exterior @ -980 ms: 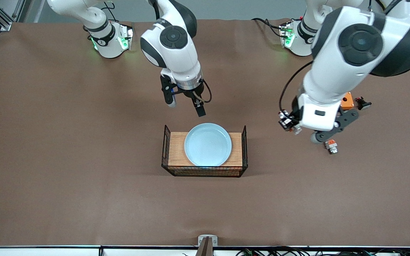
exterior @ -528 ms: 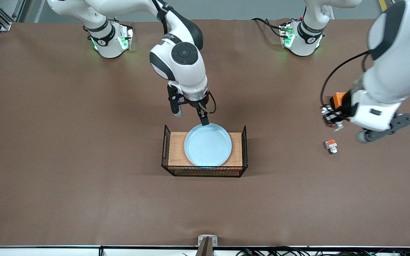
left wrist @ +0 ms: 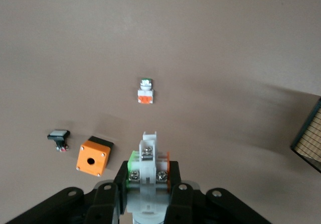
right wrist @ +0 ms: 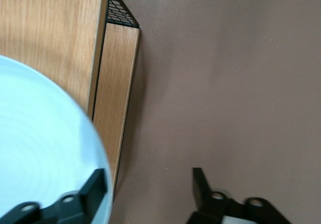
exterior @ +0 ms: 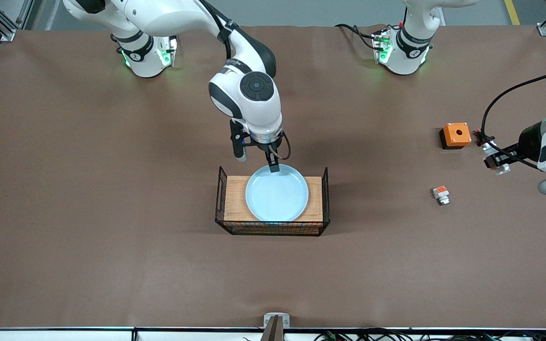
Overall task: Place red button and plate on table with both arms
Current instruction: 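Carry the button aside with the left gripper while the right gripper lifts the plate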
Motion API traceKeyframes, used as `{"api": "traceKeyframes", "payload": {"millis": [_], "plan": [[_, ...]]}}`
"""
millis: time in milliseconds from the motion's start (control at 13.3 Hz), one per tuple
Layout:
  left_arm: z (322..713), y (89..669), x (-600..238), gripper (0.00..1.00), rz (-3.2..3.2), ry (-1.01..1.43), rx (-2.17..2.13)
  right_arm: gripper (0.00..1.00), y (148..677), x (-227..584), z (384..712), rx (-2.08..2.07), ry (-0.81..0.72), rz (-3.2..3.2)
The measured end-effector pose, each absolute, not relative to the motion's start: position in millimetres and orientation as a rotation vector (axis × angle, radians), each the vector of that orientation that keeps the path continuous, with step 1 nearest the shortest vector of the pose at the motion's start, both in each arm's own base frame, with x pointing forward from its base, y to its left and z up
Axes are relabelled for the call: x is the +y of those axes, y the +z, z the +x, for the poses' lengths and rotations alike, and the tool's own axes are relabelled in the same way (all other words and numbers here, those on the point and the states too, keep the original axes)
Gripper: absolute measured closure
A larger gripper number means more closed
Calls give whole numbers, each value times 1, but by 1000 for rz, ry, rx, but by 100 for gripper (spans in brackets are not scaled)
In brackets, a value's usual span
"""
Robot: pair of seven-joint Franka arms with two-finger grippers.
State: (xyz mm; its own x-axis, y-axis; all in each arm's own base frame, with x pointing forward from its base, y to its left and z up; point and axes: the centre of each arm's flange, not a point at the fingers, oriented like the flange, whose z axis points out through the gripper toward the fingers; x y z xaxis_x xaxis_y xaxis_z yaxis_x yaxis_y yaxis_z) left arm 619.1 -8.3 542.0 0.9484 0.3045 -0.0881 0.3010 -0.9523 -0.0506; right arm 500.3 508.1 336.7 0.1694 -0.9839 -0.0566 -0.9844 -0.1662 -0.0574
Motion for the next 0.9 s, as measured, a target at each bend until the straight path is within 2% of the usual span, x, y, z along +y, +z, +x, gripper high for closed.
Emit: {"api": "traceKeyframes", "payload": {"millis": [75,151,226,302,377,452,678,754,829,905], "plan": [[621,529,0,66,-3069,144,-454,25,336,508,502,1976,9,-2336],[622,512,9,66,-3073,136,-442,33,337,508,504,1976,9,-2331],[622,493,18,66,-3078,127,-431,33,338,509,506,1975,8,-2327],[621,473,24,66,-3081,116,-422,39,340,509,508,1975,7,-2322],[620,453,26,66,-3083,109,-417,51,342,509,510,1975,5,-2316],[619,435,25,66,-3084,109,-412,51,343,508,511,1973,4,-2312],[623,381,19,66,-3089,88,-393,78,345,508,514,1943,-4,-2330],[624,360,14,66,-3094,50,-380,80,346,508,514,1934,-6,-2336],[624,338,8,66,-3098,25,-366,89,346,509,514,1930,-8,-2338],[624,314,1,66,-3102,20,-348,93,350,509,516,1923,-10,-2334]]}}
